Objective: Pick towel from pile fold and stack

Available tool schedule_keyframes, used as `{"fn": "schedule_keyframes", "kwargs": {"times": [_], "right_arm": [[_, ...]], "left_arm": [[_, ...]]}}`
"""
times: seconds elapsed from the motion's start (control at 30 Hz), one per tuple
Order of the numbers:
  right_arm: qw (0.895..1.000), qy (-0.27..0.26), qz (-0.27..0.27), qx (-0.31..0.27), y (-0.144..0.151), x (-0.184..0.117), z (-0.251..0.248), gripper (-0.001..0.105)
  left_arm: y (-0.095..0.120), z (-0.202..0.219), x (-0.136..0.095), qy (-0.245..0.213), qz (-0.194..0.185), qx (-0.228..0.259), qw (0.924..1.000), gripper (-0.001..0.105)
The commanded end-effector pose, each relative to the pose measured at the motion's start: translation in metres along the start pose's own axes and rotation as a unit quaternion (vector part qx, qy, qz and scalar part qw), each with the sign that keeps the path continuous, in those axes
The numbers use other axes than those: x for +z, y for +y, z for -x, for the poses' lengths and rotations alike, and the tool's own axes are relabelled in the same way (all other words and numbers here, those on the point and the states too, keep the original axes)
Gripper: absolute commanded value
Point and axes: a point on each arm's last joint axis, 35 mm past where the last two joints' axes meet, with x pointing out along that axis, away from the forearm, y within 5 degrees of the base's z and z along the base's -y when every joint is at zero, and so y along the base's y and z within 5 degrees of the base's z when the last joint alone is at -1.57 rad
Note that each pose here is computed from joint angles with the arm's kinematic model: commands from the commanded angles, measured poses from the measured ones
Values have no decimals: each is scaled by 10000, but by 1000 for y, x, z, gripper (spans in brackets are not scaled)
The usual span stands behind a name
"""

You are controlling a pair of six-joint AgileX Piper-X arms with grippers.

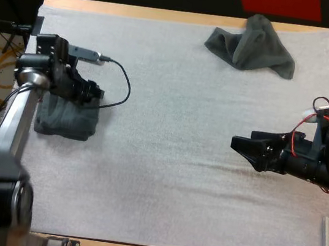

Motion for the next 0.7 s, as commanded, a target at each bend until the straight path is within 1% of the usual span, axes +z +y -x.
{"fn": "schedule_keyframes", "kwargs": {"times": [0.0,0.1,0.13,0.2,0.23,0.33,0.4,0.43,0.57,0.63,0.67], "right_arm": [[9999,-58,66,74,2,1,1,63],[10000,-68,63,5,1,1,1,63],[9999,-71,79,-17,1,1,1,63],[9995,-64,288,-59,1,1,1,63],[9994,-69,329,-109,0,1,1,63],[9965,-125,398,-725,-5,2,1,63],[9925,-136,336,-1166,-15,3,0,63],[9917,-118,337,-1231,-18,3,-1,63],[9888,-35,129,-1487,-52,5,0,63],[9861,-74,-1,-1662,-68,5,6,63],[9828,-129,-38,-1840,-76,5,13,63]], "left_arm": [[-5,21,1,-251,-24,-109,9996,60],[-14,63,-2,-778,-132,-103,9968,60],[-15,72,-3,-885,-152,-101,9959,60],[-20,101,-11,-1192,-207,-94,9926,60],[-21,106,-13,-1235,-215,-93,9921,60],[-26,135,-26,-1433,-256,-133,9893,60],[-29,148,-36,-1446,-259,-131,9891,60],[-30,154,-40,-1462,-262,-131,9888,60],[-35,180,-57,-1647,-296,-127,9858,60],[-36,190,-64,-1751,-315,-124,9840,60],[-37,196,-68,-1810,-326,-123,9829,60]]}}
